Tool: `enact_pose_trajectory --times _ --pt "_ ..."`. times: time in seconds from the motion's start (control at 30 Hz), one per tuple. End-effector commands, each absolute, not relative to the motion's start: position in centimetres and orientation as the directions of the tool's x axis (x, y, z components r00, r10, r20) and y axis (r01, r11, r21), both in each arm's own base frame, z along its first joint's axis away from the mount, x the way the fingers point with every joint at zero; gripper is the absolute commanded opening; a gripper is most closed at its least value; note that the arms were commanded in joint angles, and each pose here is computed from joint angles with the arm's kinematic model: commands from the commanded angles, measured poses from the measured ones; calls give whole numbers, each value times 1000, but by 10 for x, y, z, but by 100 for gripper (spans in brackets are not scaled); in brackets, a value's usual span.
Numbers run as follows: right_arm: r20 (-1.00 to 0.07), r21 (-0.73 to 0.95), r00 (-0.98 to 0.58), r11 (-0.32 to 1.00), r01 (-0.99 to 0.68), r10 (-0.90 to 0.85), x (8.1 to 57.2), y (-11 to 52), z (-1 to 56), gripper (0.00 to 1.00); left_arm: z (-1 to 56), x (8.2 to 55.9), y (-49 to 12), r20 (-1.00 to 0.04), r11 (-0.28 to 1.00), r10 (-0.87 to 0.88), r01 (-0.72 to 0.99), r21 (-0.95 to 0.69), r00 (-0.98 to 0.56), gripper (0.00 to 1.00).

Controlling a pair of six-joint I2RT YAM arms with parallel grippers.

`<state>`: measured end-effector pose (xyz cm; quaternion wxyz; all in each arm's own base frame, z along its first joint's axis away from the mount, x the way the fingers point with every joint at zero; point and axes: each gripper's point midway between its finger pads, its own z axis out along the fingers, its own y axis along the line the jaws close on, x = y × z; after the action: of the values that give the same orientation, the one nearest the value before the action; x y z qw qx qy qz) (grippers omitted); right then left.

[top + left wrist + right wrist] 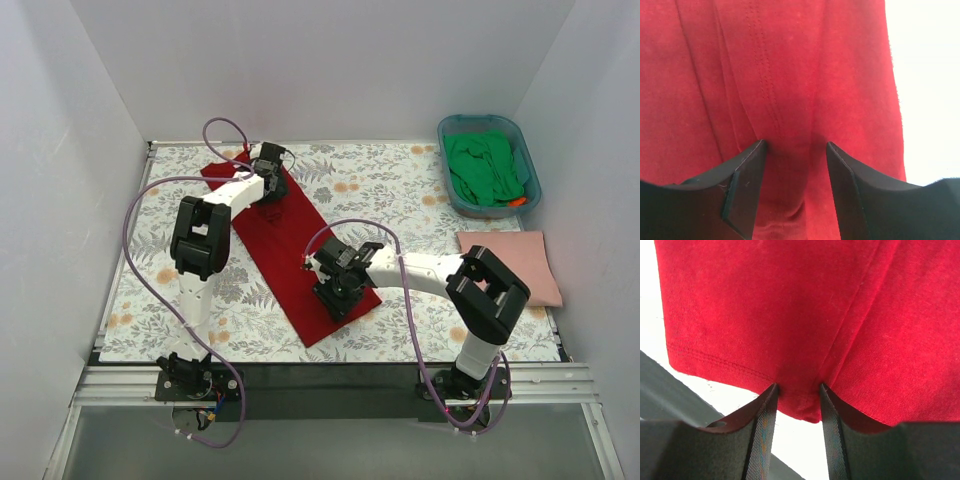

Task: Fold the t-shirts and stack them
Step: Fold the tshirt

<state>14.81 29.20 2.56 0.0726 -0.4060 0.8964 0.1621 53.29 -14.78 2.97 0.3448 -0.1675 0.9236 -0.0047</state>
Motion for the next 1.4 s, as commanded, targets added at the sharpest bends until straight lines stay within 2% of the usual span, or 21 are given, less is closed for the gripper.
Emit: enact_pose_trajectory --times 0.0,0.2,0.37,0.47,0.57,0.63,0.73,0.97,1.0,1.1,1.13,1.2,1.27,1.33,1.37 --pt "-233 286 -651 589 -756 -722 129 300 17 45 5 527 -158 -585 955 -287 -271 -118 -759 50" --pt "-207 334 -653 575 -747 -728 118 310 15 45 -18 528 -204 -561 977 -215 -169 -133 -800 50" --pt "-178 345 -655 577 -741 -735 115 311 10 44 -19 539 -243 -580 983 -172 -100 -154 -797 52" --pt "-185 347 -651 570 -744 -737 114 314 12 45 -21 542 -255 -582 981 -178 -94 -172 -793 54" --pt "-226 336 -646 564 -754 -729 120 320 24 45 -12 545 -260 -587 975 -197 -95 -200 -785 63" --pt "-248 333 -653 570 -751 -715 124 323 34 47 1 547 -263 -597 972 -202 -85 -218 -776 73" --pt "-317 315 -660 581 -751 -681 136 332 57 50 37 551 -268 -633 963 -222 -66 -260 -741 80" --pt "-459 203 -686 685 -700 -565 179 315 98 58 166 559 -272 -734 923 -319 -22 -384 -599 84" --pt "-467 205 -703 708 -676 -536 188 309 101 59 198 555 -268 -750 912 -348 -18 -409 -562 84" --pt "-483 217 -721 731 -647 -496 194 293 108 59 220 539 -251 -759 910 -378 -61 -411 -529 85" --pt "-486 212 -732 748 -628 -477 200 285 108 59 252 527 -244 -770 897 -408 -60 -437 -490 85" --pt "-479 215 -763 785 -582 -434 205 265 105 60 240 506 -224 -762 907 -408 -124 -403 -502 85" --pt "-483 229 -778 799 -556 -403 205 252 106 61 263 475 -205 -756 888 -453 -164 -430 -472 85" --pt "-461 249 -802 813 -527 -379 203 236 97 61 231 438 -183 -722 895 -445 -238 -377 -529 85" --pt "-474 257 -800 812 -525 -367 202 232 100 61 250 417 -176 -718 877 -479 -240 -416 -504 85"
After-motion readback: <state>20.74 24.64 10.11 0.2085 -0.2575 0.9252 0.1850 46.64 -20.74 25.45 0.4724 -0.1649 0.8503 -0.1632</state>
